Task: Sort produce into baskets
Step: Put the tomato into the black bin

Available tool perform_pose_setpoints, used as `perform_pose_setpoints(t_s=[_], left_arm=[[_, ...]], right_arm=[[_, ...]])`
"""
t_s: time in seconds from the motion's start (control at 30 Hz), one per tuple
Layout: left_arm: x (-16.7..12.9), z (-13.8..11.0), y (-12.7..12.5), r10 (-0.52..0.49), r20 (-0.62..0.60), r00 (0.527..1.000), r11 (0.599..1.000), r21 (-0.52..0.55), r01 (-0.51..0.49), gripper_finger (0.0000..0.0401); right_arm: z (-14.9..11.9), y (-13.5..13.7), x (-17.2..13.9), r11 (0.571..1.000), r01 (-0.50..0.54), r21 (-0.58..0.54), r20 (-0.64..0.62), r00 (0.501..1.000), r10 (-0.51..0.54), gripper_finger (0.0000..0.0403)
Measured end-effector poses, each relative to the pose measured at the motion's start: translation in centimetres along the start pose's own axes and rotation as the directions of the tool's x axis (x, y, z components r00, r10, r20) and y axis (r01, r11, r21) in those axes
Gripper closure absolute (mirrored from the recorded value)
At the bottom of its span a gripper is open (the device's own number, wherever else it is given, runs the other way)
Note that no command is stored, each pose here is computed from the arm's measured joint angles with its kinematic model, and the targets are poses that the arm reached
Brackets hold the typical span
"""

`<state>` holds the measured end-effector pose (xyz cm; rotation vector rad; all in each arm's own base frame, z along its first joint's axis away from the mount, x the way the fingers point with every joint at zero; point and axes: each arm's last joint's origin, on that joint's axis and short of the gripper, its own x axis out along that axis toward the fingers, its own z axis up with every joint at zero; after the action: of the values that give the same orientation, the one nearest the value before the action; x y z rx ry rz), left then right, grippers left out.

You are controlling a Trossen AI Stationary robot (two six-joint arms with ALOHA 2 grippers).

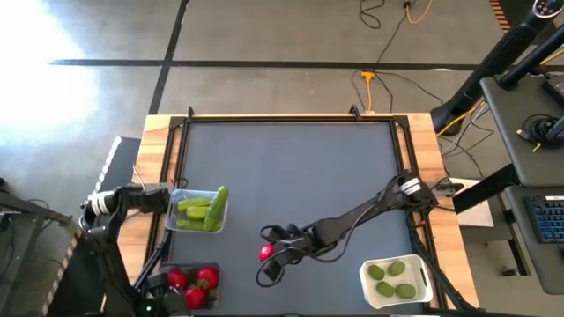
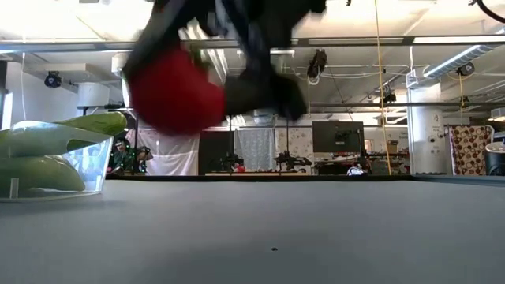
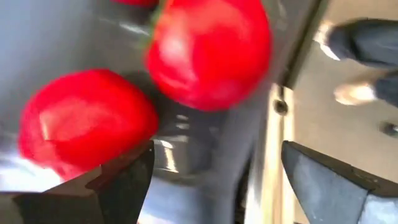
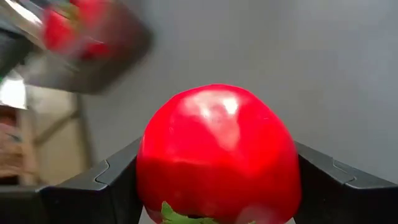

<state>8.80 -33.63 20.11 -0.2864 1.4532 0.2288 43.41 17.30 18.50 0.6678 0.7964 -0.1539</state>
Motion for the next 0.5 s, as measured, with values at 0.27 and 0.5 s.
perform_pose_setpoints(t_s=[0.27, 0.5], left_arm=[[-3.5, 1.2, 0.1, 0.232, 0.169, 0.958, 0.973, -0.026, -0.231, 0.0069], [-7.6, 2.9, -0.4, 0.158, 0.445, 0.882, 0.987, -0.073, -0.140, 0.0069]], right_arm=[[-1.7, -1.8, 3.4, 0.997, 0.069, -0.042, -0.048, 0.996, -0.071, 0.0106], [-1.9, -2.2, 4.1, 0.994, 0.074, -0.084, -0.052, 0.996, -0.079, 0.0087]])
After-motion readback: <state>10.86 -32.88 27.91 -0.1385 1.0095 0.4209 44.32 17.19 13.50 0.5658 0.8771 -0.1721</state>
